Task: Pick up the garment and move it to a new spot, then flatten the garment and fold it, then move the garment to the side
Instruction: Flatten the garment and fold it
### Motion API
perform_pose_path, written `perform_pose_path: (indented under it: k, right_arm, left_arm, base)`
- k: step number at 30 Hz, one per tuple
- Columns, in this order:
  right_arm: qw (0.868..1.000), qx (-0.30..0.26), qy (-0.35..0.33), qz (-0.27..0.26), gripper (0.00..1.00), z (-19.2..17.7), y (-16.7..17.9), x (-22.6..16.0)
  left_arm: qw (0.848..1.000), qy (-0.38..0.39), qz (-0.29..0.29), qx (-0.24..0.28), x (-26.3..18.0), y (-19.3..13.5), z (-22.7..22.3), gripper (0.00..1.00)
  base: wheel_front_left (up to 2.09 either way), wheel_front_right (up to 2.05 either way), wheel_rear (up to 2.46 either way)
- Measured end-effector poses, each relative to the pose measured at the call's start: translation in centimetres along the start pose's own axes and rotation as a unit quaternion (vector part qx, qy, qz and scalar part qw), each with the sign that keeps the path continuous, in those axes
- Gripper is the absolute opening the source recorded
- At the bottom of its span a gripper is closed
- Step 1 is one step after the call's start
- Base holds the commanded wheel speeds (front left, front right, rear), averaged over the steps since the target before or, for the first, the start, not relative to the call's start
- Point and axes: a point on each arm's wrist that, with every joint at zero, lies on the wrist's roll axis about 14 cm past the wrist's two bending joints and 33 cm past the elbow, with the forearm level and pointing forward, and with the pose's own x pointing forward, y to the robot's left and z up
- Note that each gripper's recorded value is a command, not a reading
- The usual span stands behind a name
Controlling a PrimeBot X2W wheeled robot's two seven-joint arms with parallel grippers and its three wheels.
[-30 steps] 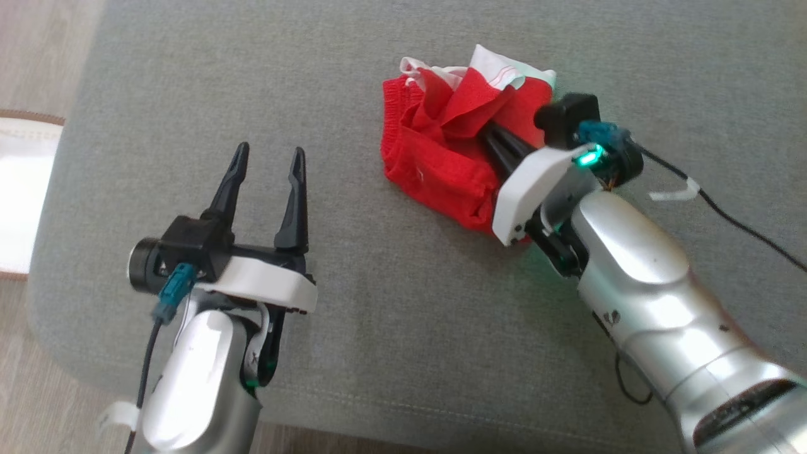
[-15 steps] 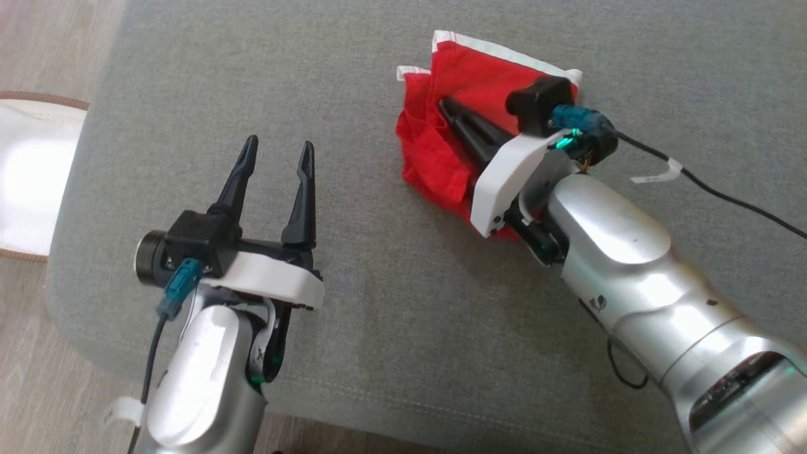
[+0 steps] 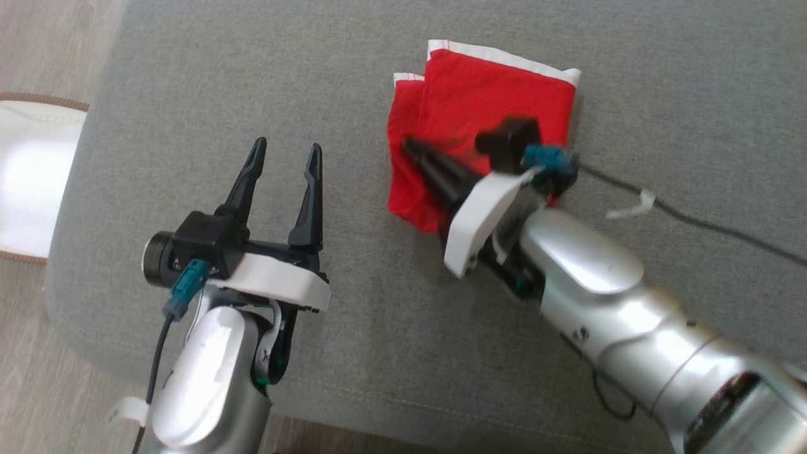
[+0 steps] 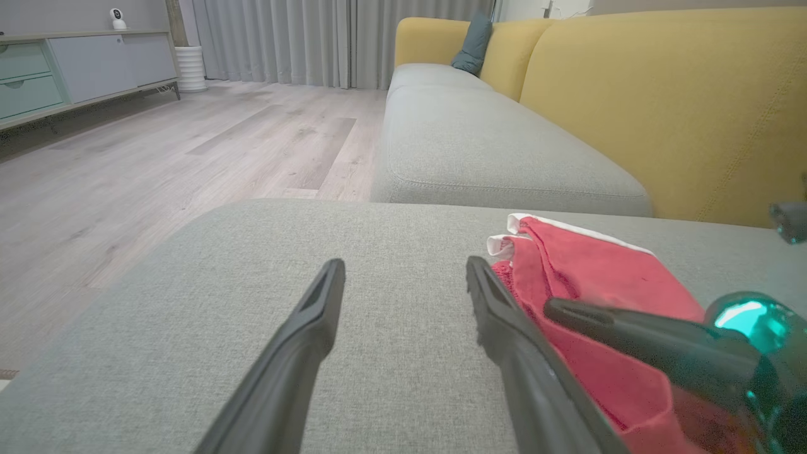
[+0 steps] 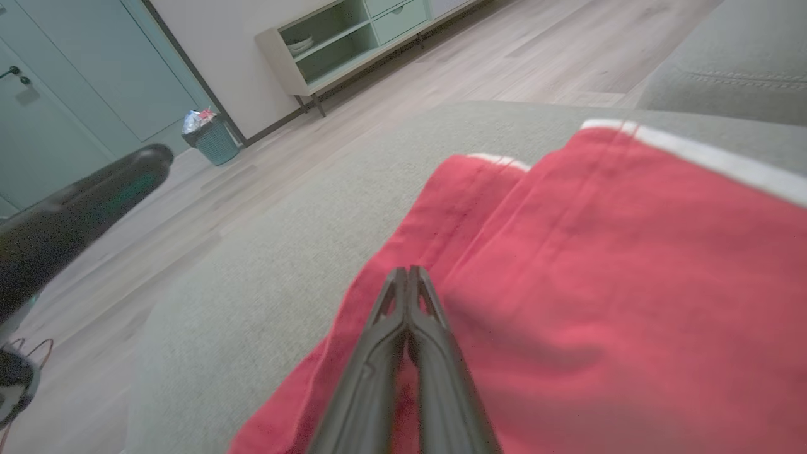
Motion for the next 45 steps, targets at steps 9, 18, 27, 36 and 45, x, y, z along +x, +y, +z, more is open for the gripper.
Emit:
perform_pose_path:
  k: [9,18,27,36,45]
  right_arm:
    - [0.999,0.028,-0.016,0.024,0.00,-1.1,2.7,-1.4]
    - [0.992,0.004,-0.128,-0.003,0.80,5.7,1.6,-3.3]
    - [0.959,-0.019,-0.199,-0.201,1.00,6.7,-8.4,-13.7]
    - [0.913,-0.020,-0.212,-0.348,1.00,5.0,-11.9,-23.9]
    - [0.898,-0.002,-0.207,-0.389,1.00,4.1,-9.2,-27.9]
  left_arm:
    - [1.000,-0.005,-0.012,-0.004,0.2,-0.9,0.3,1.00]
    - [1.000,-0.013,-0.025,-0.004,0.0,-1.9,0.8,1.00]
    - [0.999,-0.014,-0.047,0.003,-0.5,-3.0,0.8,1.00]
    - [0.998,-0.009,-0.059,0.011,-1.1,-3.2,0.5,1.00]
    - [0.998,-0.014,-0.054,0.022,-2.8,-2.7,1.0,1.00]
  base:
    - [0.00,0.00,0.00]
    - [0.00,0.00,0.00]
    - [0.00,0.00,0.00]
    - [0.00,0.00,0.00]
    - [0.00,0.00,0.00]
